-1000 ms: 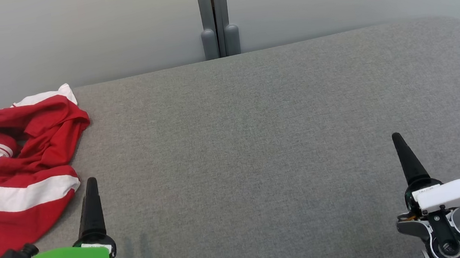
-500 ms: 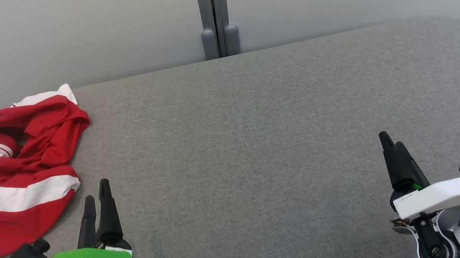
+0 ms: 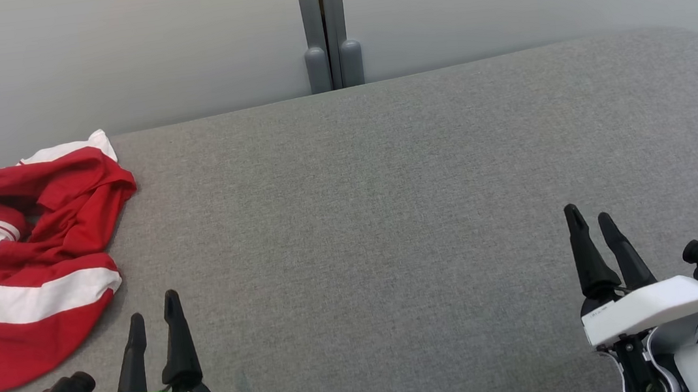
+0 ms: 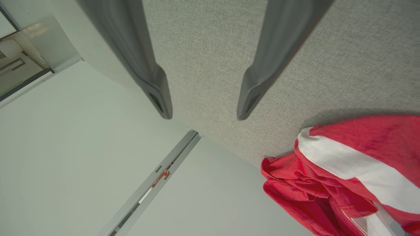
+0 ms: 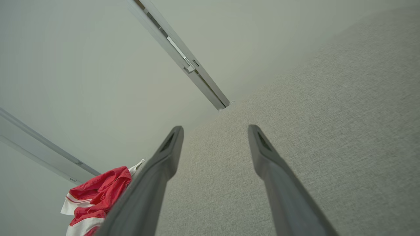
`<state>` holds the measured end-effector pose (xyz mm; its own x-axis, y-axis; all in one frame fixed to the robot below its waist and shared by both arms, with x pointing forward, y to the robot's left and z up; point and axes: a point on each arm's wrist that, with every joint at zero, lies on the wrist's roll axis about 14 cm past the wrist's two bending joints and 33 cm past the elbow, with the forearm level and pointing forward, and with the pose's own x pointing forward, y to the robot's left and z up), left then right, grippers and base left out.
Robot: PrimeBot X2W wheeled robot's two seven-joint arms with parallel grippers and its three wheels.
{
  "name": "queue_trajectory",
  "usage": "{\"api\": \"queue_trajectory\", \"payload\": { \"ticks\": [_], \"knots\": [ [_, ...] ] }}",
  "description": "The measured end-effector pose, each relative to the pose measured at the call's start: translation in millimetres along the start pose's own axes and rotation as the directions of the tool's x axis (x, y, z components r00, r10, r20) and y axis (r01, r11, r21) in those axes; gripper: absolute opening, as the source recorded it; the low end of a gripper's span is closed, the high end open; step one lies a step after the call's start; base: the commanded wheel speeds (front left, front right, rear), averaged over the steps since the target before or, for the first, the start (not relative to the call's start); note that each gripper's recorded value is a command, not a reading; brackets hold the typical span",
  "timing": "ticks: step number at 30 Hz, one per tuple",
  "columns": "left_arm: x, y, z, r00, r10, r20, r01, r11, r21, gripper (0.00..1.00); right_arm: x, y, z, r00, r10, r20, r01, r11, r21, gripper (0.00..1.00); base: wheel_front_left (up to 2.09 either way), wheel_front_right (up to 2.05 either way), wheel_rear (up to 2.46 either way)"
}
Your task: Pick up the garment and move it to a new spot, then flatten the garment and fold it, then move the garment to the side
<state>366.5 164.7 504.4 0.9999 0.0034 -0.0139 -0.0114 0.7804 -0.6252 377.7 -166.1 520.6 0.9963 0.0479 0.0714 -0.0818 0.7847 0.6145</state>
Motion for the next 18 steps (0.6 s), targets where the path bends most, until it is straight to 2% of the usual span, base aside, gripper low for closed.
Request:
{"api": "queue_trajectory", "payload": {
  "ticks": [18],
  "knots": [
    [-6.6,-3.2,-7.8,1.0,-0.019,0.003,0.018,0.98,0.198,1.0,-1.8,6.1,-7.2,0.999,0.036,-0.013,-0.038,0.977,-0.208,1.0,0.0,0.0,0.0]
  ]
}}
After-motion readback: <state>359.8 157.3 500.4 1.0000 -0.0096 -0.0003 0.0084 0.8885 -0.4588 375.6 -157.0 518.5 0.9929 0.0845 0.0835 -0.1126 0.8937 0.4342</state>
